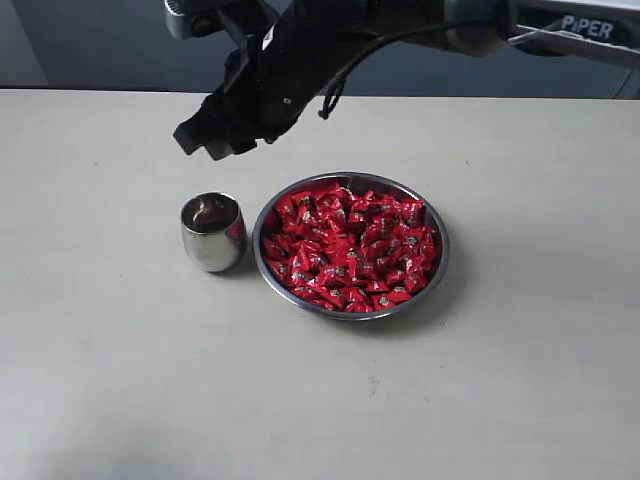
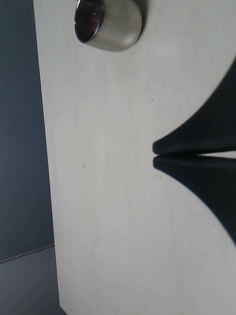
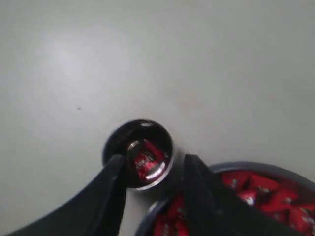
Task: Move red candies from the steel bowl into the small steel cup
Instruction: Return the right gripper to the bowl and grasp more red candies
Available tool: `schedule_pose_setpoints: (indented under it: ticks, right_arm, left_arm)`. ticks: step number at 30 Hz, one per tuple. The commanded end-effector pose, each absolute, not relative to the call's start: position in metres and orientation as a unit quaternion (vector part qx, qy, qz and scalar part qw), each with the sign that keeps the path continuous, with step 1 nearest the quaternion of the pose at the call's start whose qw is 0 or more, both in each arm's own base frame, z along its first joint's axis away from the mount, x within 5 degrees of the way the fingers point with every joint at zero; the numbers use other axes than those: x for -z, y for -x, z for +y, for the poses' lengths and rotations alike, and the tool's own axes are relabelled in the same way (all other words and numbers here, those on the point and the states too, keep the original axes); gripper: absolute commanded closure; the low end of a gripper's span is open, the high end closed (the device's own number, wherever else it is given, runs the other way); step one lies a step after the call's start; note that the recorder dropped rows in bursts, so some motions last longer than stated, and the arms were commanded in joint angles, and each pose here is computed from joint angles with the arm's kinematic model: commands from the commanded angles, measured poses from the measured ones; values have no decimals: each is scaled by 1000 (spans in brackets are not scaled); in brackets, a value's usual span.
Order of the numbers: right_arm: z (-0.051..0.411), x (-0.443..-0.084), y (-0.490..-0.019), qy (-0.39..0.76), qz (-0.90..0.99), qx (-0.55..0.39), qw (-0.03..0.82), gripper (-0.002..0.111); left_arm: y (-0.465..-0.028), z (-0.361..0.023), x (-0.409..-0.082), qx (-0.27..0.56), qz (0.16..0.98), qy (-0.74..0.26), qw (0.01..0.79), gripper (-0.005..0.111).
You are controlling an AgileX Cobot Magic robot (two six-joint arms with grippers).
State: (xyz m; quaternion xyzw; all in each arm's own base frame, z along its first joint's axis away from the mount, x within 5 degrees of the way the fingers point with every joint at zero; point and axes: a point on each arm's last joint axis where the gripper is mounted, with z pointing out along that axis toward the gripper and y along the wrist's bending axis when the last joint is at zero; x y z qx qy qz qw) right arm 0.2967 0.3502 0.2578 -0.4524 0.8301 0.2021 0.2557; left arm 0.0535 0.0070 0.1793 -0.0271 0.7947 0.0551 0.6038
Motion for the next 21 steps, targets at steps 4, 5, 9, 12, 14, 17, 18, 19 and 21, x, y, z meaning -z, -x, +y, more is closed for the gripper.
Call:
schedule_pose_setpoints:
  ticks: [4, 5, 9, 12, 14, 17, 18, 19, 21]
  right_arm:
    - [311, -260, -296, 425, 860, -66, 276, 70]
    - [307, -258, -295, 423, 859, -57, 284, 70]
    - [290, -249, -284, 417, 852, -45, 312, 70]
    - [280, -242, -275, 418, 848, -48, 321, 70]
    - [274, -238, -270, 418, 849, -45, 321, 70]
    - [264, -233, -267, 411, 850, -38, 326, 70]
    - [261, -231, -269, 408, 852, -37, 326, 70]
    - [254, -230, -272, 398, 856, -35, 328, 70]
    - [240, -225, -284, 362, 871, -38, 331, 70]
  left_arm:
    - [-53, 7, -183, -54, 789, 24, 611, 106]
    - [-53, 7, -183, -54, 789, 24, 611, 106]
    - [-53, 7, -183, -54, 789, 24, 611, 106]
    - [-53, 7, -183, -54, 789, 24, 611, 106]
    - [-53, 7, -183, -54, 789, 24, 611, 106]
    - [-53, 7, -183, -54, 789, 24, 611, 106]
    - [-53, 7, -183, -54, 789, 24, 611, 106]
    - [-53, 7, -183, -54, 789, 24, 611, 106]
    - [-53, 7, -183, -54, 789, 24, 611, 106]
